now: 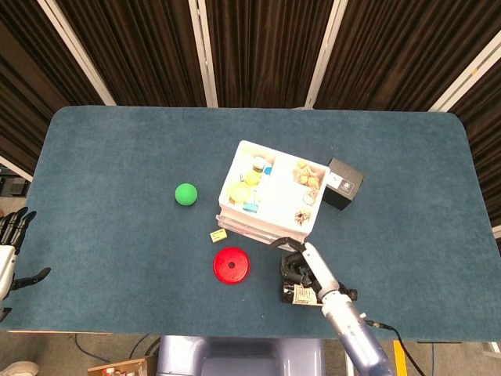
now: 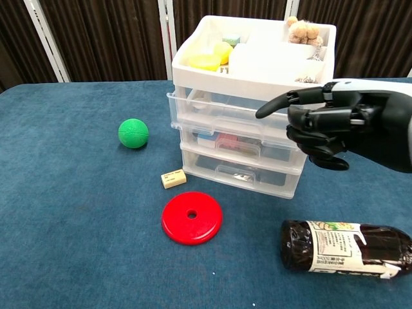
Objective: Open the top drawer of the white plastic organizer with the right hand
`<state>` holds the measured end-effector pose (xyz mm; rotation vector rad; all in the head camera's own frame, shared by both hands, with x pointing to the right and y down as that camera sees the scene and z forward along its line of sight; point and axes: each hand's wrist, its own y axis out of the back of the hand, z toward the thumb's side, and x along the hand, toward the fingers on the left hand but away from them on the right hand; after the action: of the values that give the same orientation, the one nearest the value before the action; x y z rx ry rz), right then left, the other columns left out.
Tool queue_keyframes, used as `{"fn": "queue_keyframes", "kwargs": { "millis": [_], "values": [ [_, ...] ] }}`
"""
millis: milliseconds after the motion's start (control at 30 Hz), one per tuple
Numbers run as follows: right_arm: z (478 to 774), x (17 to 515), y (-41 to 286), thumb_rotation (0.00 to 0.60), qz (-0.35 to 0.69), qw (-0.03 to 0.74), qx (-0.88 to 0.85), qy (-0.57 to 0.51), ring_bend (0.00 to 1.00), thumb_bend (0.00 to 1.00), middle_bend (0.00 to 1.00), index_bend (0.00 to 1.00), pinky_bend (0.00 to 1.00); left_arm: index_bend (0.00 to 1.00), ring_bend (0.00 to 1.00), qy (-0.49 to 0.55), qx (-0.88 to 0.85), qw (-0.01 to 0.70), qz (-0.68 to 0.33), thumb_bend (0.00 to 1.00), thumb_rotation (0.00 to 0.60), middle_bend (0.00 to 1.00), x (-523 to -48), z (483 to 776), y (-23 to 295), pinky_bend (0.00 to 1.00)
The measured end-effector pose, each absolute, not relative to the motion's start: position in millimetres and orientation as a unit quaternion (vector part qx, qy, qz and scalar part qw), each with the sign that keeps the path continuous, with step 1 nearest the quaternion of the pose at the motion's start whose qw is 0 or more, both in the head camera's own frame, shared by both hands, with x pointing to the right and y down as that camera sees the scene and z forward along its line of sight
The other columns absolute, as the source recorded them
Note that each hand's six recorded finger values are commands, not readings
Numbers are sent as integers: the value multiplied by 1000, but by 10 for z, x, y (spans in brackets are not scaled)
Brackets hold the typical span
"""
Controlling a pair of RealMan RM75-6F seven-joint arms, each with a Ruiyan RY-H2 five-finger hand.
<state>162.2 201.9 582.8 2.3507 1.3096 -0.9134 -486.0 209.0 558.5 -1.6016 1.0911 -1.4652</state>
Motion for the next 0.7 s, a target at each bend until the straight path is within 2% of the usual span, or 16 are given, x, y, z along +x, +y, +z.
{"fn": "queue_keyframes", "kwargs": {
  "millis": [133, 333, 700],
  "values": [
    [5743, 1635, 2061, 600, -310, 150, 828, 442, 829, 707, 891, 358, 887, 9, 0, 422, -618, 349, -564, 36, 600, 0, -4854, 5580, 2091, 55],
    [5667, 1617, 2058, 600, -301, 118, 842, 432, 829, 708, 891, 237, 887, 9, 0, 422, -619, 347, -564, 37, 600, 0, -4861, 5580, 2092, 55],
    [5822, 1787, 1856, 600, -355, -57, 830, 427, 828, 707, 891, 216, 887, 9, 0, 423, -618, 346, -566, 37, 600, 0, -4861, 5588, 2086, 55]
  ]
}}
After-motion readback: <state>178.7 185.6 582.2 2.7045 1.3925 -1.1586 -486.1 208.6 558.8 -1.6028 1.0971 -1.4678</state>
